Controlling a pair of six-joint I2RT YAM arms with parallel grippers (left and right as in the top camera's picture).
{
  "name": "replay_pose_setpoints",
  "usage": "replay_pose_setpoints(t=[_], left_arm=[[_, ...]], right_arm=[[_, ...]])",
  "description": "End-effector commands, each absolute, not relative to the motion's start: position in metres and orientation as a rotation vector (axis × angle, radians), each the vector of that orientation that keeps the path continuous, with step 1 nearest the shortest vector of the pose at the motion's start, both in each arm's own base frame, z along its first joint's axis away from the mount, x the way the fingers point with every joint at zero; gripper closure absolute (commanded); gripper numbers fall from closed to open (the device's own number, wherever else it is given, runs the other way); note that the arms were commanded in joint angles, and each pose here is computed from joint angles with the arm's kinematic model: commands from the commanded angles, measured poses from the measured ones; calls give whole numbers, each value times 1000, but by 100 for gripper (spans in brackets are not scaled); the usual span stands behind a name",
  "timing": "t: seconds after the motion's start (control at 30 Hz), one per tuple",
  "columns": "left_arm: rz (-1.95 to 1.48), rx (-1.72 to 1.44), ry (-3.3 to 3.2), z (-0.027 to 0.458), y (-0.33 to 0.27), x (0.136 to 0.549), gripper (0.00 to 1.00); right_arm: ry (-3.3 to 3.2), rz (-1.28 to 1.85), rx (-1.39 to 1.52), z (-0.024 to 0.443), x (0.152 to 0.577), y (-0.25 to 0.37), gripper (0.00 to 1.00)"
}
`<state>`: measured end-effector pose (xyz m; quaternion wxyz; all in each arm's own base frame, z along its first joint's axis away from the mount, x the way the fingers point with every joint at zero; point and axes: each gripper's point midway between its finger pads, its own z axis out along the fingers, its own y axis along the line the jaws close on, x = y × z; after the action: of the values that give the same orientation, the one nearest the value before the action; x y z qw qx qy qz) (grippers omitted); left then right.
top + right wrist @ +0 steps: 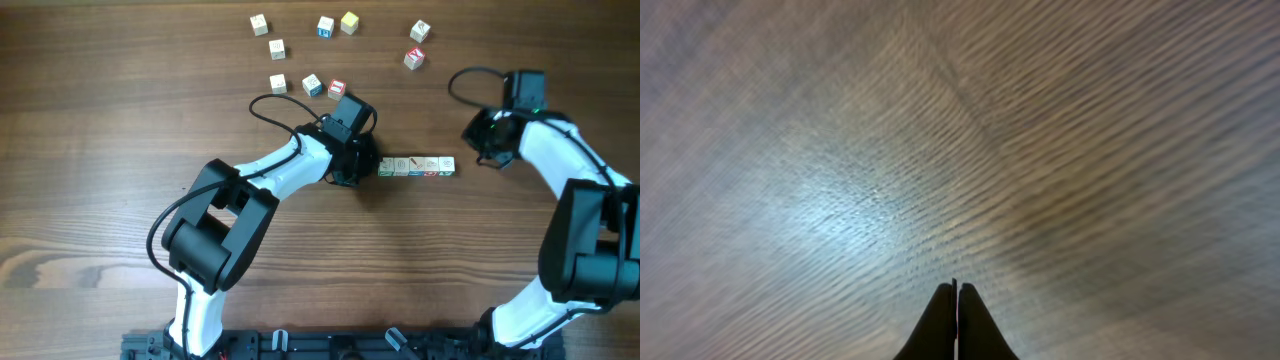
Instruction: Form a horizontal line
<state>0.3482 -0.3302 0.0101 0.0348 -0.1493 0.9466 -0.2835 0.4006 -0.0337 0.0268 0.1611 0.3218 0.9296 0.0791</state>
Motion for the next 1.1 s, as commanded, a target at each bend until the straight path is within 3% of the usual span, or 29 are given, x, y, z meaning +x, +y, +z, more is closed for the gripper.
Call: replay_pose_setpoints(t=[0.0, 0.23, 0.43, 0.8, 0.93, 0.97, 1.07], left_arm=[[-847, -455, 2932, -1, -322, 347, 96], [-837, -408, 2888, 13, -296, 367, 96], [-798, -245, 2782, 60, -264, 387, 96], [-486, -202, 2461, 208, -172, 378, 96], [-458, -224, 2362, 252, -152, 359, 96], [-449, -232, 2336, 263, -145, 351, 96], [-436, -244, 2292, 284, -132, 332, 84]], right_arm=[[2621, 274, 820, 60, 418, -34, 96], [2557, 275, 746, 100, 415, -34, 96], [2505, 245, 575, 150, 401, -32, 96], [2228, 194, 335, 289, 315, -20, 89], [2128, 173, 296, 321, 280, -17, 74], [2097, 172, 289, 330, 269, -15, 66], [2036, 170, 276, 345, 243, -12, 50]])
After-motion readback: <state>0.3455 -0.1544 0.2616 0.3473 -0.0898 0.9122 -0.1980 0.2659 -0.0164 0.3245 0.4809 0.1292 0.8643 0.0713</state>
